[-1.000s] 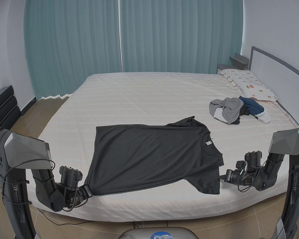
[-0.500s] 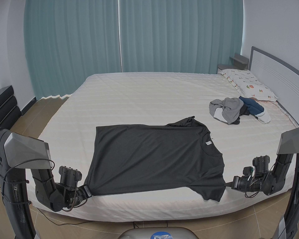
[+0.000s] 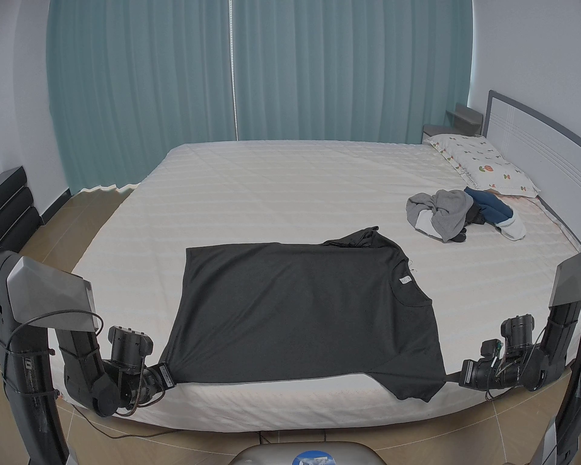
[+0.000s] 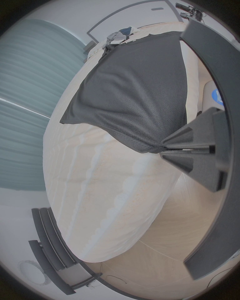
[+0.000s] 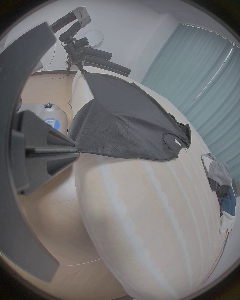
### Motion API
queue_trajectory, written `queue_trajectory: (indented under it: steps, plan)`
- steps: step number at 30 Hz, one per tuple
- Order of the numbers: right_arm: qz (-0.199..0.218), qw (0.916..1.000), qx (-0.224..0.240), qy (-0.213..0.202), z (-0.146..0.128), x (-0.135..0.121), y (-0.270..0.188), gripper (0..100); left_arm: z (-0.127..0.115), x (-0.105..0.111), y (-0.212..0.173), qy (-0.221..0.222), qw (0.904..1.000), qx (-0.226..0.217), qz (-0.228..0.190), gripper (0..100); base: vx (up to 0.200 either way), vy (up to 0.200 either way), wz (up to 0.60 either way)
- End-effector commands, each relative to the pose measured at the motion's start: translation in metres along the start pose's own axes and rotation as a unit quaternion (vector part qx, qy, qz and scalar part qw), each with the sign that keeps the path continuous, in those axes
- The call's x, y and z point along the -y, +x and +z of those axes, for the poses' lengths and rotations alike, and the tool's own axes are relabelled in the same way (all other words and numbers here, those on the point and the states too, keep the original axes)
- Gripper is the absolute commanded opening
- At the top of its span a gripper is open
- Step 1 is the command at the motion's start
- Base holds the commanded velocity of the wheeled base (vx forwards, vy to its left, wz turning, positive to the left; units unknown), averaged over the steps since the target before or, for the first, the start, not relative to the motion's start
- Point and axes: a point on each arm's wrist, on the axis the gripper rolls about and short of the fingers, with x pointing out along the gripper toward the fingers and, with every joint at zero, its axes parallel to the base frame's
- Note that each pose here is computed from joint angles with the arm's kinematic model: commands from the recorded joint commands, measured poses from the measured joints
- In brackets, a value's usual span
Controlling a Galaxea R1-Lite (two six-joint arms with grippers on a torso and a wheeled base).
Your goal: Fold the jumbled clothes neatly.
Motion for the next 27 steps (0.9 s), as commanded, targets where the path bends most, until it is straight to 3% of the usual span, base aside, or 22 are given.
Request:
queue_trajectory:
  steps: [1,8,17,27]
  plan:
    - [-0.005,1.0000,-0.002,0.003,-0.005,0.001,-0.009,0,-0.009,-0.007,-0.005,0.022,0.9997,-0.011,0.008,0,0.000,0.000,0.00]
    - [-0.016,0.9998,-0.005,0.012,-0.013,0.004,-0.022,0,-0.017,-0.009,-0.012,0.045,0.9988,-0.020,0.006,0,0.000,0.000,0.00]
    - [-0.027,0.9992,-0.019,-0.022,-0.033,-0.001,-0.045,0,-0.029,-0.014,-0.022,0.088,0.9951,-0.045,0.013,0,0.000,0.000,0.00]
    - [-0.034,0.9988,-0.028,-0.021,-0.041,0.000,-0.054,0,-0.045,-0.020,-0.035,0.142,0.9867,-0.076,0.022,0,0.000,0.000,0.00]
